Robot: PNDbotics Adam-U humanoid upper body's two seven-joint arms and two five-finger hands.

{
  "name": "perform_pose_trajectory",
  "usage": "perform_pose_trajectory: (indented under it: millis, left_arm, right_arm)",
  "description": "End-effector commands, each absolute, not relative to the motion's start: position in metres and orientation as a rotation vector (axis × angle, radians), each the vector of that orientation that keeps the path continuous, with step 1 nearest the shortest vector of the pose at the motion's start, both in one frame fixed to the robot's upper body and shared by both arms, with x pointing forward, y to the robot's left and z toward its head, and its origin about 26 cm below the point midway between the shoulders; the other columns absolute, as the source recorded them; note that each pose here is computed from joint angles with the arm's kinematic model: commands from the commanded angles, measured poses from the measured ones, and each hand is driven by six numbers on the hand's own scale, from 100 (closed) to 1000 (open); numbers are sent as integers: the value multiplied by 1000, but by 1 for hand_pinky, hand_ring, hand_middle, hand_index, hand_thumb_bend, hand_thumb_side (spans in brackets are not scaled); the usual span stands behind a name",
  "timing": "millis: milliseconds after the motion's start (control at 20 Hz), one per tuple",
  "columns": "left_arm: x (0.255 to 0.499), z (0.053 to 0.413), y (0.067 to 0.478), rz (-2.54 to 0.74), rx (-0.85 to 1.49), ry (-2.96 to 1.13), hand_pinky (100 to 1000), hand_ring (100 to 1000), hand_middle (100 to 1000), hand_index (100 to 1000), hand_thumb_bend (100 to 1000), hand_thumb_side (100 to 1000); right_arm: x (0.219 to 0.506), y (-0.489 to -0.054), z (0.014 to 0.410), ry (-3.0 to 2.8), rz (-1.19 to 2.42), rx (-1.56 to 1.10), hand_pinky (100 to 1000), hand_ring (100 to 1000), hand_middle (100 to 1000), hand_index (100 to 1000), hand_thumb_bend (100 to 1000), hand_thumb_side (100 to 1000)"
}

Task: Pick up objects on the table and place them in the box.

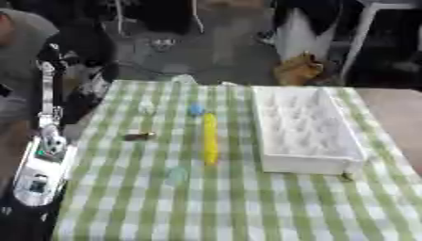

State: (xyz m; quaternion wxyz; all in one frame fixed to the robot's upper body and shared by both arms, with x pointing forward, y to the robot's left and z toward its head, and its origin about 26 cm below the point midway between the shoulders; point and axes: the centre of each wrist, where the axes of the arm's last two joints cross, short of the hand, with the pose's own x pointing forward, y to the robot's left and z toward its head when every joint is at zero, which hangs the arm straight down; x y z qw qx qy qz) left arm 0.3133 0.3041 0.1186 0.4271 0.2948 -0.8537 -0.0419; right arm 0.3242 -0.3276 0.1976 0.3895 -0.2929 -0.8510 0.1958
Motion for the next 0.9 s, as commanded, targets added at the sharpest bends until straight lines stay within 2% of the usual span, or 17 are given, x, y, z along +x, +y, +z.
perform_pose_trajectory:
  millis: [50,900]
  left_arm:
    - [315,129,304,-105,732,-2167,711,807,808,880,785,642]
    - [315,129,303,-108,724,-2163,707,801,806,878,777,646]
  right_arm:
    - [322,-327,210,-2195,513,-766,729,790,814,949,162,459]
    - [321,-324,210,-2195,521,-747,725,785,807,945,165,445]
